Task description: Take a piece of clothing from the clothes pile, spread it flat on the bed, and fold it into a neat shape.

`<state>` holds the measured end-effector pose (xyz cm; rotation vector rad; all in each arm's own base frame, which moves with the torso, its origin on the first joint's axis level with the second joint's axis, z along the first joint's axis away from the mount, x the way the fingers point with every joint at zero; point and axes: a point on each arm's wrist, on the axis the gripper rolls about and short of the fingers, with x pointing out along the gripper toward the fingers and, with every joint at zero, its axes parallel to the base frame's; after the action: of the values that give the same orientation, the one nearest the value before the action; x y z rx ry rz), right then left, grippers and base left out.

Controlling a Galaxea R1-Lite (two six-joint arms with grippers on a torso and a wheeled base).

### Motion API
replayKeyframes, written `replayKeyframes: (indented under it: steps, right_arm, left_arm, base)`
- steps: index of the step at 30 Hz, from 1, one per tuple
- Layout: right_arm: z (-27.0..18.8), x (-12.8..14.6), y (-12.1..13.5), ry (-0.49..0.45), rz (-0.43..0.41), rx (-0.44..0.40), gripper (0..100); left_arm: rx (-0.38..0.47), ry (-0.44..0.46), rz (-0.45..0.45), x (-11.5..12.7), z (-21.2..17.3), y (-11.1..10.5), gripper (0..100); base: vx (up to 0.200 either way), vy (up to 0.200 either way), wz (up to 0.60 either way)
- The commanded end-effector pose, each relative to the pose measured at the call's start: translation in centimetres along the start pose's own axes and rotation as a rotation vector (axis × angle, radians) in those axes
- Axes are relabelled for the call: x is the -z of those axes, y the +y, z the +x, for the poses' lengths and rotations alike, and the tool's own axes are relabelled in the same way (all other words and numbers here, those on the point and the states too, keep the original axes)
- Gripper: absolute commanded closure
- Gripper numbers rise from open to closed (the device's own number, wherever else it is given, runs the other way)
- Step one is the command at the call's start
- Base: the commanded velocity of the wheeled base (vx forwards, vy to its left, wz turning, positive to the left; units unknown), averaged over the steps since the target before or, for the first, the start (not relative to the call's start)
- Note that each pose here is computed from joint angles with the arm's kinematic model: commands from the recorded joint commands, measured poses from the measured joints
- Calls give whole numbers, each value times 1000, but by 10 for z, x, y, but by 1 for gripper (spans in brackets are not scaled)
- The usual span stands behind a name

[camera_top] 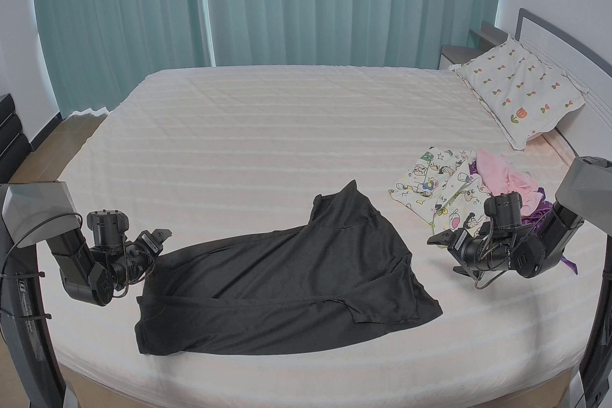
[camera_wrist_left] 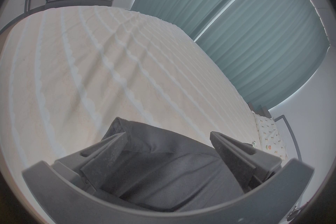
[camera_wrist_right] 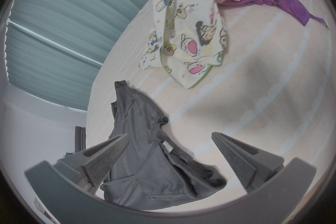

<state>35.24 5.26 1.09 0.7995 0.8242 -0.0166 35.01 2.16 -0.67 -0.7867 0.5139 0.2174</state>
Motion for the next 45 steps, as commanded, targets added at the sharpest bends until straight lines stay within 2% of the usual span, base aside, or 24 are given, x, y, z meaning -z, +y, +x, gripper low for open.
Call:
replayKeyframes:
  steps: [1,4,9,11,16,27,33,34,39,45]
  right_arm:
    - [1,1,-1,5,0,3,0]
    - [3,2,-2,8,-1,9,0]
    - [3,3,-3,11,0,12,0]
    - [3,3,-3,11,0,12,0]
    - [3,3,-4,9,0,12,0]
    - [3,3,-4,6,-2,14,0]
    - [4,5,-2,11,-7,11,0]
    - [4,6,-2,13,-9,12,0]
    - [5,7,-1,16,-12,12,0]
    - [8,9,0,19,-22,8,0]
  left_arm:
    - [-26,33,6,4,0,1,0]
    - [-63,78,25,10,1,3,0]
    - [-79,89,60,12,1,5,0]
    - [-78,86,63,12,0,5,0]
    - [-143,58,127,11,-5,6,0]
    - [-176,104,137,12,-9,3,0]
    - [-231,95,129,15,15,19,0]
    - [-248,82,128,13,18,21,100]
    - [-252,76,129,13,21,21,100]
    - [-236,8,81,0,29,17,100]
  base:
    - [0,0,0]
    - [0,0,0]
    - [0,0,0]
    - [0,0,0]
    - [0,0,0]
    - [0,0,0]
    - [0,0,0]
    - [0,0,0]
    - [0,0,0]
    - [0,0,0]
